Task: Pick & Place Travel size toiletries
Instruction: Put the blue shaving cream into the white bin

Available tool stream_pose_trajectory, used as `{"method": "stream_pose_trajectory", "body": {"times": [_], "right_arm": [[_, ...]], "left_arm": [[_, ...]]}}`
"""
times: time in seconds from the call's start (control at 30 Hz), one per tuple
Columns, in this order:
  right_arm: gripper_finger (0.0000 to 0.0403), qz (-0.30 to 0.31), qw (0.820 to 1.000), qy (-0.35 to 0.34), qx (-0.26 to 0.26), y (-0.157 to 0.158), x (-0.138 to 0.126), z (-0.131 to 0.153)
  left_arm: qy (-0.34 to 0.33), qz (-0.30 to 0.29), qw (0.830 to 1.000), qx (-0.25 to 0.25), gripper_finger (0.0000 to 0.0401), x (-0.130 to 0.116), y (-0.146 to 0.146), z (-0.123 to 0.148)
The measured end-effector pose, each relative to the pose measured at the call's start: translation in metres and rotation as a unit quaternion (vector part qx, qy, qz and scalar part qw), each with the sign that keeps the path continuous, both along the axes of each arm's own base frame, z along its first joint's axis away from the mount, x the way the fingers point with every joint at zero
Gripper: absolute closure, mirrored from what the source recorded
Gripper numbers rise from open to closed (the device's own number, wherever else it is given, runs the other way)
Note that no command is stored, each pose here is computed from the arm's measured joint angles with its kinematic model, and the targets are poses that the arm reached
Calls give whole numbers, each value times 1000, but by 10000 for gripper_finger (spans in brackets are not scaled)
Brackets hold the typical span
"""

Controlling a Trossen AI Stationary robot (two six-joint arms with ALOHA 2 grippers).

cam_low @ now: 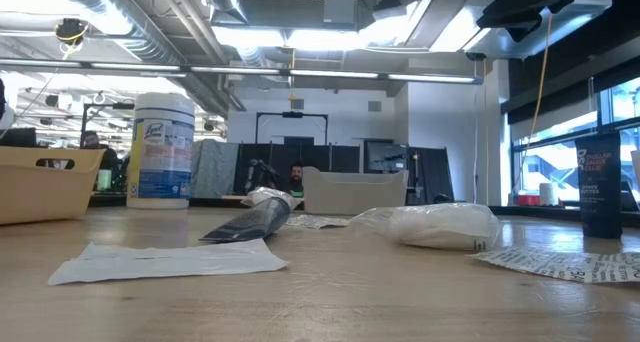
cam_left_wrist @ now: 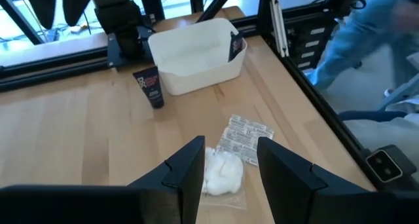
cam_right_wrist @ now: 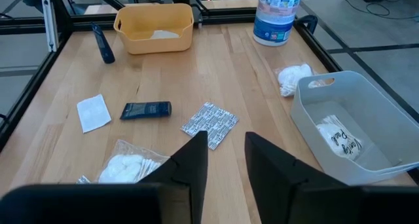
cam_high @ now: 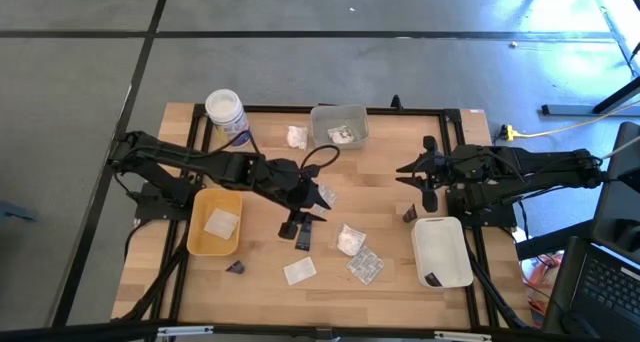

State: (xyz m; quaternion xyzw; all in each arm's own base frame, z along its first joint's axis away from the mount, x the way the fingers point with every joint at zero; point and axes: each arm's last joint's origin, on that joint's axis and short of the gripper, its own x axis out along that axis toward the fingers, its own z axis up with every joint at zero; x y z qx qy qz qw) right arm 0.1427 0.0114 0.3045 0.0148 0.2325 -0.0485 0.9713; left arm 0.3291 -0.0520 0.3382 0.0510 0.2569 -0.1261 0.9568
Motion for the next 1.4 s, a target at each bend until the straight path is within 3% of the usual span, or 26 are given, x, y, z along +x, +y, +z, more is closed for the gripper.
{"method": "stream_pose_trajectory", "body": {"times": [0.67,0.97,1.2,1.4], "right_arm": [[258,0,1000,0,0,0,0,0],[249,0,1000,0,0,0,0,0],[251,0,1000,0,0,0,0,0],[262,0,1000,0,0,0,0,0]], "left_arm": [[5,-6,1000,-7,270,-1,-4,-1],[47,17,999,-2,272,-5,-3,-7],[121,59,991,-3,272,-13,3,-18],[210,90,973,-18,272,-26,3,-28]]}}
